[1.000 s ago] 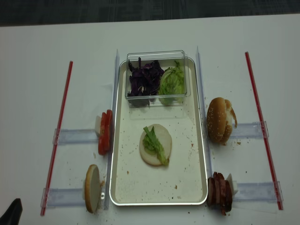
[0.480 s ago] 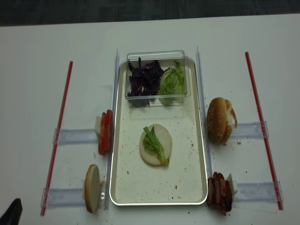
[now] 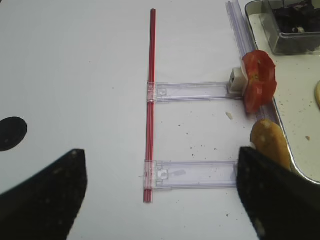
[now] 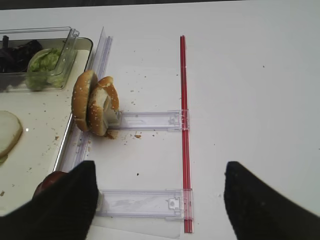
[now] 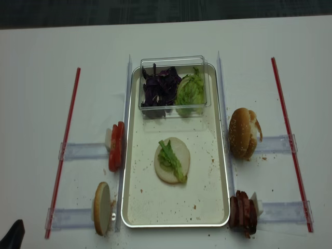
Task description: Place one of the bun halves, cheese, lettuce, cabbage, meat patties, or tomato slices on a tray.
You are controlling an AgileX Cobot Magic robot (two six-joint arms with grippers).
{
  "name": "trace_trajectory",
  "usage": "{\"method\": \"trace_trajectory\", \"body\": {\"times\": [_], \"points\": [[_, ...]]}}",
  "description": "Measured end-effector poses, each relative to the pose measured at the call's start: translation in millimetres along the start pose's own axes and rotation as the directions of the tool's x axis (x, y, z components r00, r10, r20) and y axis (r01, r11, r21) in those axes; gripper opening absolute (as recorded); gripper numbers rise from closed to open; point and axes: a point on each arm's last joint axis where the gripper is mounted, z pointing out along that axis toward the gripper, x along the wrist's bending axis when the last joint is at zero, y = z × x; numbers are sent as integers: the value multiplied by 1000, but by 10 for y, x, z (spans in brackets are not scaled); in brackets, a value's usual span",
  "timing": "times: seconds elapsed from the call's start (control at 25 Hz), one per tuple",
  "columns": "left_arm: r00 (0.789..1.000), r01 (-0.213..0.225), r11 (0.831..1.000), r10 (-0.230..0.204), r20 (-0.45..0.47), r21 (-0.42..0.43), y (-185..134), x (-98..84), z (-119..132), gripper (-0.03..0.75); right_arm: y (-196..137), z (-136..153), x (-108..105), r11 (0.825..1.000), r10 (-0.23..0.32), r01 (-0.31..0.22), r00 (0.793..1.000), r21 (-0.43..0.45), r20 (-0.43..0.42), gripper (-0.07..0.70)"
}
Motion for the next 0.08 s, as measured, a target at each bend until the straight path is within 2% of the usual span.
{"method": "trace_trajectory", "body": {"times": [0.08], "points": [[1000,0,1000,0,0,0,0,0,0,563,0,0,0,1000,0,0,1000,0,0,532]]}}
